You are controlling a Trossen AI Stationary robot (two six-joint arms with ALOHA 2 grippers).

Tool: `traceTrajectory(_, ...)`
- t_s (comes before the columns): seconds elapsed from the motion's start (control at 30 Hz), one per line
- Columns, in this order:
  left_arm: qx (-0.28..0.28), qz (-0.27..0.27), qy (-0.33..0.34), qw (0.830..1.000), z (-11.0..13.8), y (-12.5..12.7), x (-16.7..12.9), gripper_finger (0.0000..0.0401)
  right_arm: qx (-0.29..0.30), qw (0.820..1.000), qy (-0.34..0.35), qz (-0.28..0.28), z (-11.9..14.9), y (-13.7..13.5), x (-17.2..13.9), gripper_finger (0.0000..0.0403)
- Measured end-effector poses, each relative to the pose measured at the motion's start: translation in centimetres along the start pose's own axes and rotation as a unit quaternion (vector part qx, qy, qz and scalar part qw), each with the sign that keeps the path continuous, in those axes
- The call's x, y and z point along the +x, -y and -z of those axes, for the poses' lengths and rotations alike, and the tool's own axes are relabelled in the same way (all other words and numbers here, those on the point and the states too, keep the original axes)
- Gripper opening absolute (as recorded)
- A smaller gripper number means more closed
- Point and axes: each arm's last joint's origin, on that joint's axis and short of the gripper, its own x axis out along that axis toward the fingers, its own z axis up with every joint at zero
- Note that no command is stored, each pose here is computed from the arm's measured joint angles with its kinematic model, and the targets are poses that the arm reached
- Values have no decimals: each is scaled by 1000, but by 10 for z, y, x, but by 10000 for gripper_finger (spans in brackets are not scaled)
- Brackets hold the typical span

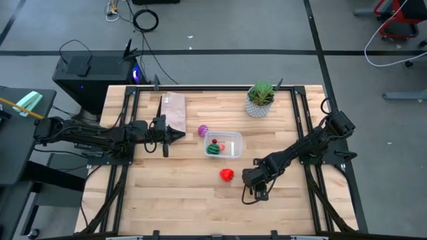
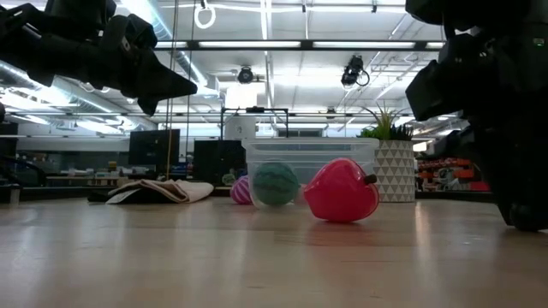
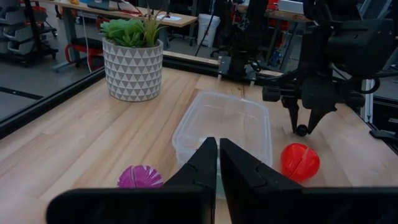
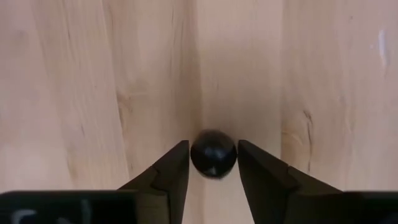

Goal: Pick and placing Produce into tupperware
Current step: Put the plum into the transparent bin

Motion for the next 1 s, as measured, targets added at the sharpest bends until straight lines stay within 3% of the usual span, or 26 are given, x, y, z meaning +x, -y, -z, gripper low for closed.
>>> traceTrajectory(0.57, 0, 0, -1, 1000, 0, 0, 0, 20, -7, 1000, -10, 5, -3, -3, -7, 126)
traceTrajectory(0.83, 0, 0, -1, 1000, 0, 0, 0, 19, -62, 998, 24, 22, -35, -20, -51, 125)
traceTrajectory(1.0, 0, 0, -1, 1000, 0, 0, 0, 13, -55, 996, 58, 45, -60, -17, -88, 125)
